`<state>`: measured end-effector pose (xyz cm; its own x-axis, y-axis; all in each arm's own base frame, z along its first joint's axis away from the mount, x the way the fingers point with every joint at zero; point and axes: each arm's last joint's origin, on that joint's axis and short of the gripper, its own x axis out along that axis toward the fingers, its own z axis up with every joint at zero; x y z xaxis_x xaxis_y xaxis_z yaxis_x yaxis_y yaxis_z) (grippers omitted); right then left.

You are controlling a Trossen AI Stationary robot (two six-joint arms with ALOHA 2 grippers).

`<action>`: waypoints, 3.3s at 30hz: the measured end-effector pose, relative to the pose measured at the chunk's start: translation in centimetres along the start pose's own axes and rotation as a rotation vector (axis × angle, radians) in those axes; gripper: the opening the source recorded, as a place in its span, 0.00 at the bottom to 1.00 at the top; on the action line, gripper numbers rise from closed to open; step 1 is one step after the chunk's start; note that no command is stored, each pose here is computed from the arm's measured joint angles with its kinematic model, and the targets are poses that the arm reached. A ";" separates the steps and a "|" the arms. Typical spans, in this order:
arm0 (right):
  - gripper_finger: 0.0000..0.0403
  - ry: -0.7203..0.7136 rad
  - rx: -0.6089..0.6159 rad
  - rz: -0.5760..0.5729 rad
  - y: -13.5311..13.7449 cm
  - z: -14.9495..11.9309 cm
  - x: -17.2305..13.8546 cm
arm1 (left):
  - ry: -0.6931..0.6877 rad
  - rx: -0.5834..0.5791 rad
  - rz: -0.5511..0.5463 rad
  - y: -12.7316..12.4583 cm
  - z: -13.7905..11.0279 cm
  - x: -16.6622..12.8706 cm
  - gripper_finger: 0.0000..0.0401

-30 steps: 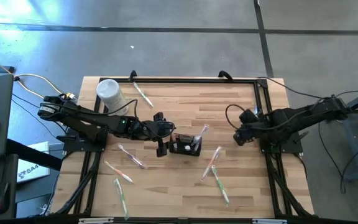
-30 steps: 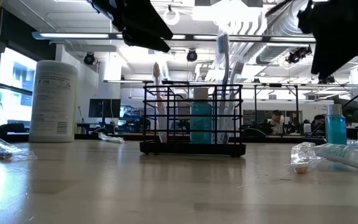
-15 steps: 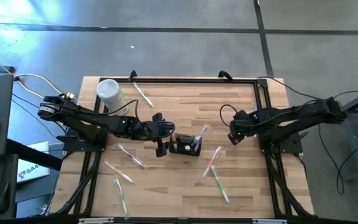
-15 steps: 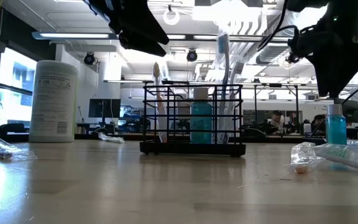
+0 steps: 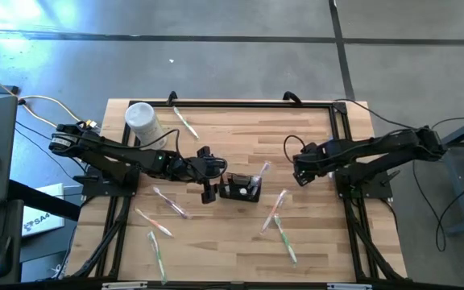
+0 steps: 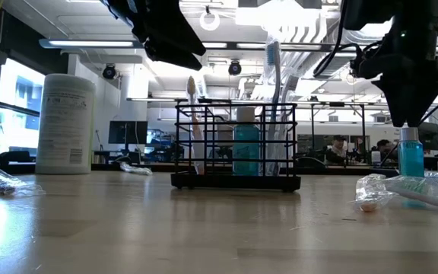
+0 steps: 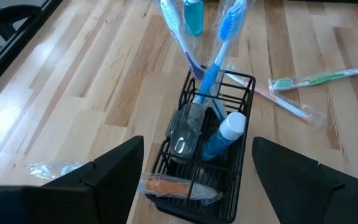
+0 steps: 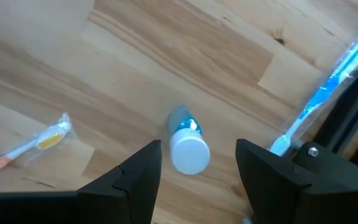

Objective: Pick & Place toothbrushing station
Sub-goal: Put the blue mouthwash bottle into the mesh organizer

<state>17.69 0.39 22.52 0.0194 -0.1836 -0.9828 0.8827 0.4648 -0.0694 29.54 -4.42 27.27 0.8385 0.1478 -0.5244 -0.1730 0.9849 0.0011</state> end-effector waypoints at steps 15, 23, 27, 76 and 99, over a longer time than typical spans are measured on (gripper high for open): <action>0.49 0.043 0.033 0.009 0.3 -1.1 -0.2 | 0.021 0.006 0.002 0.0 -0.2 0.0 0.74; 0.49 0.094 0.056 -0.002 0.7 -3.2 -0.6 | 0.052 0.015 -0.012 0.0 -0.5 0.0 0.74; 0.49 0.073 0.072 -0.011 0.9 -4.7 -0.8 | 0.054 0.015 -0.011 0.0 -0.5 0.0 0.74; 0.57 -0.337 0.197 -0.007 1.4 -6.6 7.1 | 0.079 0.020 -0.030 0.0 -0.7 0.0 0.74; 0.24 -0.321 0.157 -0.047 2.6 -6.8 8.8 | 0.078 0.020 -0.030 0.0 -0.7 0.0 0.74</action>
<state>16.93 5.86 12.54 0.1017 -0.4760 -0.8736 0.9469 0.3155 -0.0617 29.13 -4.48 26.66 0.8000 0.1115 -0.5895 -0.1371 0.9906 0.0013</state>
